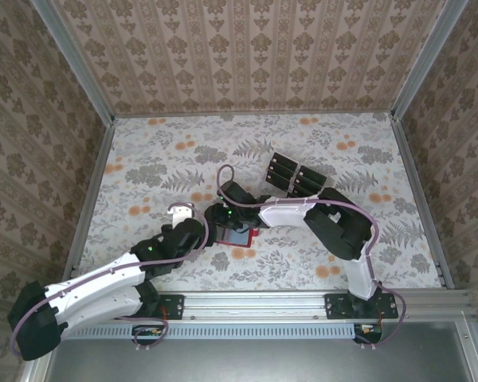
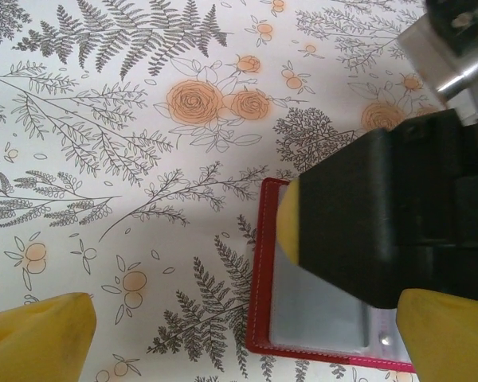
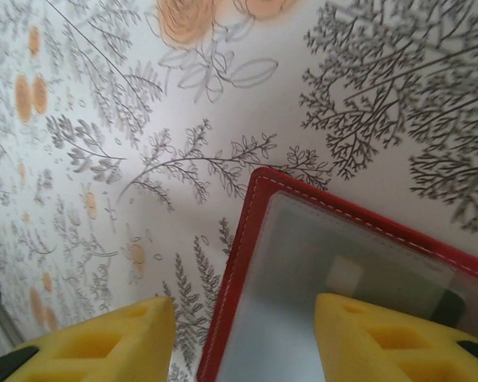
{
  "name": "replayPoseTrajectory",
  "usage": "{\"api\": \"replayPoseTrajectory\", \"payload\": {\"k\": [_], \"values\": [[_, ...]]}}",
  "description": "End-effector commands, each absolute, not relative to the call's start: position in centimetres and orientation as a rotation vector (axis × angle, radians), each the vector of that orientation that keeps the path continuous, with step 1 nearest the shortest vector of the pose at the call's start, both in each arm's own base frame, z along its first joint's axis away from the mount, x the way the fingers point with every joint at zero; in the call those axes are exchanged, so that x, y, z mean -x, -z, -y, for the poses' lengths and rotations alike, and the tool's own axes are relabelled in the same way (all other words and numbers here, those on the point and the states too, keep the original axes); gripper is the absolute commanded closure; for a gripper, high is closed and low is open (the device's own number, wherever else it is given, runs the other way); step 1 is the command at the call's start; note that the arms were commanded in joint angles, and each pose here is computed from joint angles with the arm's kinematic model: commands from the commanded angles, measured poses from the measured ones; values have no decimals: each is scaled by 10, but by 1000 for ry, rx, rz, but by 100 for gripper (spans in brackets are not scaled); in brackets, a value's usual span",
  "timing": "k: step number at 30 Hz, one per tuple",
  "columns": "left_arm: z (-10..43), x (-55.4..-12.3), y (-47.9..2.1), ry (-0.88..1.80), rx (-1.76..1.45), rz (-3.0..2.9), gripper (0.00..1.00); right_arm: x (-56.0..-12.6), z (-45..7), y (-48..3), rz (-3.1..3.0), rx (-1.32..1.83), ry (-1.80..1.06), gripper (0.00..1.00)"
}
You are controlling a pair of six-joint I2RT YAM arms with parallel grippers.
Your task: Put the credit cards into the card holder
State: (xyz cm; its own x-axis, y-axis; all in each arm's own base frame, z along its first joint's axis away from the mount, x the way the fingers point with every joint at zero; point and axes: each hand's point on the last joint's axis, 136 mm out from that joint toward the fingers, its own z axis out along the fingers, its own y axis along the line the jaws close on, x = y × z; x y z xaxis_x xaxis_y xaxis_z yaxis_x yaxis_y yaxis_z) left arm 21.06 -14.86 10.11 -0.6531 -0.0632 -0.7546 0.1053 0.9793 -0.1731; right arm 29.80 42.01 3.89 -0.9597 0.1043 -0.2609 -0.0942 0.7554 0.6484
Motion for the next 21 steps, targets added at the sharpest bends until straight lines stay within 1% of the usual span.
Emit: {"api": "replayPoseTrajectory", "payload": {"k": [1,7,10,12,15,21], "values": [[143,-209,-97,253,-9,-2277,0,-293,-432,-43,-2692,32,-1043,50],[143,-209,-94,258,-7,-2286,0,-291,-427,-70,-2650,114,-1063,49],[143,-210,-93,250,-6,-2294,0,-296,-414,-104,-2571,152,-1078,48],[143,-211,-92,248,-4,-2301,0,-299,-398,-123,-2543,176,-1012,47],[143,-214,-91,244,11,-2318,0,-308,-362,-147,-2504,212,-839,46],[142,-222,-88,220,15,-2370,0,-327,-279,-160,-2519,202,-559,46]]}}
